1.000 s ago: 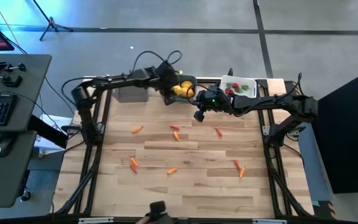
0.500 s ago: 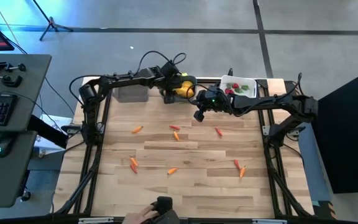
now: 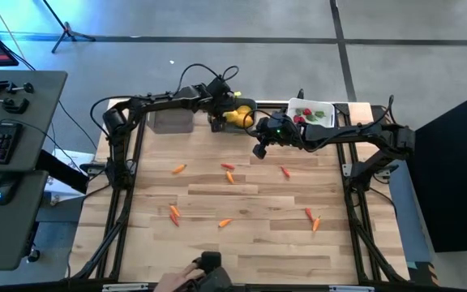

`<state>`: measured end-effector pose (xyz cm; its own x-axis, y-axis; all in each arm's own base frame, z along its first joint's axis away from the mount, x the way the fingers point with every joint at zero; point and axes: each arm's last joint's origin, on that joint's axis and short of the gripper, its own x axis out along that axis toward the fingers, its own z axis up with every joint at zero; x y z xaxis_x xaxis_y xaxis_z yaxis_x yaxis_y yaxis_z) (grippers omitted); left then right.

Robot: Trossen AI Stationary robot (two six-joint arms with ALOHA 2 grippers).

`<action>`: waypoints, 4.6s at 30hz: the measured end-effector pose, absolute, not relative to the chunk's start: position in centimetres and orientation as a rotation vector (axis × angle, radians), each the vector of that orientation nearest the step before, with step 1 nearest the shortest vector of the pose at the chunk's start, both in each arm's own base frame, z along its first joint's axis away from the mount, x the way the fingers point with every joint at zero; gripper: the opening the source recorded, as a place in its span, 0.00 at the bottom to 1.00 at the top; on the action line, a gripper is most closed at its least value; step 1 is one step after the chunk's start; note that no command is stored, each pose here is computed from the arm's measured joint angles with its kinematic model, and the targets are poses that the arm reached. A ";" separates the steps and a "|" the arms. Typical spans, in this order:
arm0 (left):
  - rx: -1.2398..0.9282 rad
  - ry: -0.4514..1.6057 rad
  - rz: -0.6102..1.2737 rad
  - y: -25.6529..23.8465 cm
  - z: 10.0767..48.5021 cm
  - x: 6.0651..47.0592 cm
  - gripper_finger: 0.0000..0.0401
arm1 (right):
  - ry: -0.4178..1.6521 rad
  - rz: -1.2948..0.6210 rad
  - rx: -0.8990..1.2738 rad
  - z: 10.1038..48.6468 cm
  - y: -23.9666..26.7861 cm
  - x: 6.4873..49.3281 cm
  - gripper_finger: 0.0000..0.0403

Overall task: Sort produce into baskets
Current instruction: Put the yellow lemon into the blue bin, then put the yellow chili pepper into the transparent black bin

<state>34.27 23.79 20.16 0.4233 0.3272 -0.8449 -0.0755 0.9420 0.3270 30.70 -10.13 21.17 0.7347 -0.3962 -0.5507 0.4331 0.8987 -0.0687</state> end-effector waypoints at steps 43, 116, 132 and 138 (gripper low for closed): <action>0.010 0.466 0.270 22.5 19.2 30.2 0.00 | 0.512 -0.474 0.053 19.8 -8.9 30.4 0.00; -0.342 1.545 0.414 5.2 13.9 20.0 0.03 | 0.406 -0.244 0.070 14.2 -2.8 30.0 0.00; -0.460 1.215 0.565 9.2 20.0 21.7 0.00 | 0.393 -0.267 0.120 14.2 -3.2 30.0 0.00; -0.484 1.080 0.711 14.6 22.0 20.3 0.00 | 0.384 -0.271 0.099 14.4 -3.5 30.0 0.00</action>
